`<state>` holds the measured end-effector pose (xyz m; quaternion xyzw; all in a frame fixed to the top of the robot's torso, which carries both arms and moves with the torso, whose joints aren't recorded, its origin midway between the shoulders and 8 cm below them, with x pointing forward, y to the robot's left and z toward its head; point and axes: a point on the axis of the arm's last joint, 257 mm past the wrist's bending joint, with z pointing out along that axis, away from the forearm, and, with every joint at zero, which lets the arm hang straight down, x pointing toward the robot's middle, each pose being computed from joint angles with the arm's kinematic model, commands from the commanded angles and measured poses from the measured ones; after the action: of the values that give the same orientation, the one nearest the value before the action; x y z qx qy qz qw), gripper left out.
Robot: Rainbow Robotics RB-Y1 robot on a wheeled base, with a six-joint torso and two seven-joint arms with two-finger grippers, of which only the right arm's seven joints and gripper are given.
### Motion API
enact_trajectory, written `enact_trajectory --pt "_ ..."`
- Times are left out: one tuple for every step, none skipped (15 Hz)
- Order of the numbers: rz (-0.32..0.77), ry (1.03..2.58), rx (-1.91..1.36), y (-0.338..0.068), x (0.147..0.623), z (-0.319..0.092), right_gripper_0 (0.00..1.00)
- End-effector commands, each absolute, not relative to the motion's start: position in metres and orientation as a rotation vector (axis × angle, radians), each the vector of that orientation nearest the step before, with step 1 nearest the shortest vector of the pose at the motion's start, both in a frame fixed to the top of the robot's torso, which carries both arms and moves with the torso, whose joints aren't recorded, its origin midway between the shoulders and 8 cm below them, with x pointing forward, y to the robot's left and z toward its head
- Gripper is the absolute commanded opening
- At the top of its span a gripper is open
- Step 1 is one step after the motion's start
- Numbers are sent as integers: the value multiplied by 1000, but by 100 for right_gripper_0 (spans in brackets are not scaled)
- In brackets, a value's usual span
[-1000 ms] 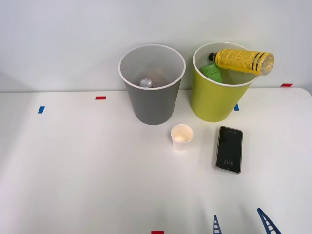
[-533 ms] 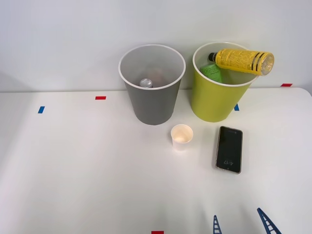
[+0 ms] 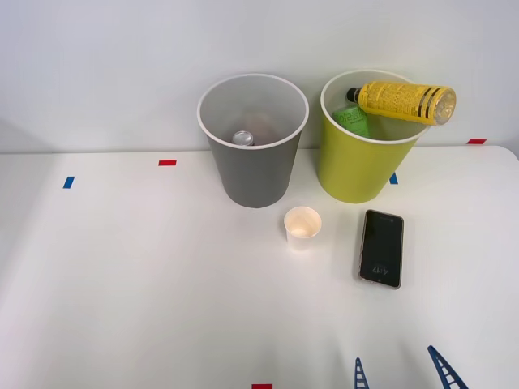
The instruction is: Put cans in the gray bin, plastic bottles in the light green bin
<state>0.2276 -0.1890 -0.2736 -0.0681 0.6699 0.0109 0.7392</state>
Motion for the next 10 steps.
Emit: enact_trajectory --pt "24 1470 -149 -189 228 -274 100" --pt "24 1470 -149 -189 228 -274 100" --pt "24 1470 -149 -189 228 -274 100" --pt "24 1470 -149 -189 228 -274 100" --pt "24 1470 -149 -189 228 -274 100" --pt "24 1470 -149 -189 228 -274 100" --pt "24 1470 -149 -189 228 -274 100" --pt "24 1470 -149 -189 228 -274 100" --pt "24 1470 -149 -189 228 -274 100" --pt "24 1470 -149 -189 228 -274 100"
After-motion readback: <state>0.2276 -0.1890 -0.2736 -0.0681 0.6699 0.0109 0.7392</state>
